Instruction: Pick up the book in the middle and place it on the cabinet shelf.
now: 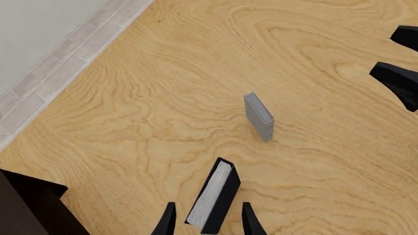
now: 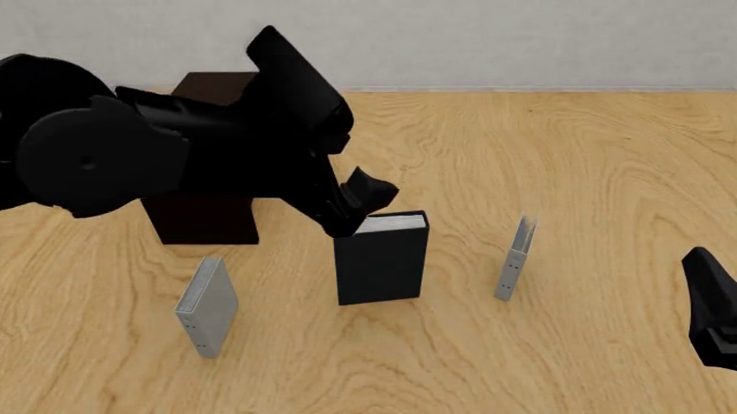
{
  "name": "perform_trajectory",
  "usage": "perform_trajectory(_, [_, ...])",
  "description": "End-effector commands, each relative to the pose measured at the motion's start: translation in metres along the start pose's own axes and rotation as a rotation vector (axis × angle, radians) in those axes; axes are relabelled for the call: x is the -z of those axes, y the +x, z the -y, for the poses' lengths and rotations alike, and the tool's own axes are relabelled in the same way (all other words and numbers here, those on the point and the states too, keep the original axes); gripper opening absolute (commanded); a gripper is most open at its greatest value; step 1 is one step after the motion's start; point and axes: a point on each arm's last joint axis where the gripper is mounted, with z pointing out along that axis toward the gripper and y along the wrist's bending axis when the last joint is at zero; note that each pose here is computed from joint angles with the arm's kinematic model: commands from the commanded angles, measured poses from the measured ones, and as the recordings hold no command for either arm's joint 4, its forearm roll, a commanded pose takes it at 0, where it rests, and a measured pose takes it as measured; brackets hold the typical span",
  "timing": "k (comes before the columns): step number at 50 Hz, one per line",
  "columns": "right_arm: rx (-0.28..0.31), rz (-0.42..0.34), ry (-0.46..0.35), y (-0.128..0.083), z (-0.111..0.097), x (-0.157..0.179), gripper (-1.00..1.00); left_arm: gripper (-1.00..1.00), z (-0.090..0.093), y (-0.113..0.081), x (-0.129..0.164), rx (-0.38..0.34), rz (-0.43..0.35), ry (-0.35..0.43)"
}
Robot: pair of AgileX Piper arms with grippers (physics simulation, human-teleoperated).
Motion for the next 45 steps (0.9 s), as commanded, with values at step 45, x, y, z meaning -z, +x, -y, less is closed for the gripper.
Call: perform_trajectory(45, [-0.017, -0.004, 0.0, 0.0, 0.0, -0.001, 1.0, 1.0, -0.016, 0.034, -0.072, -0.107, -0.267, 0.029])
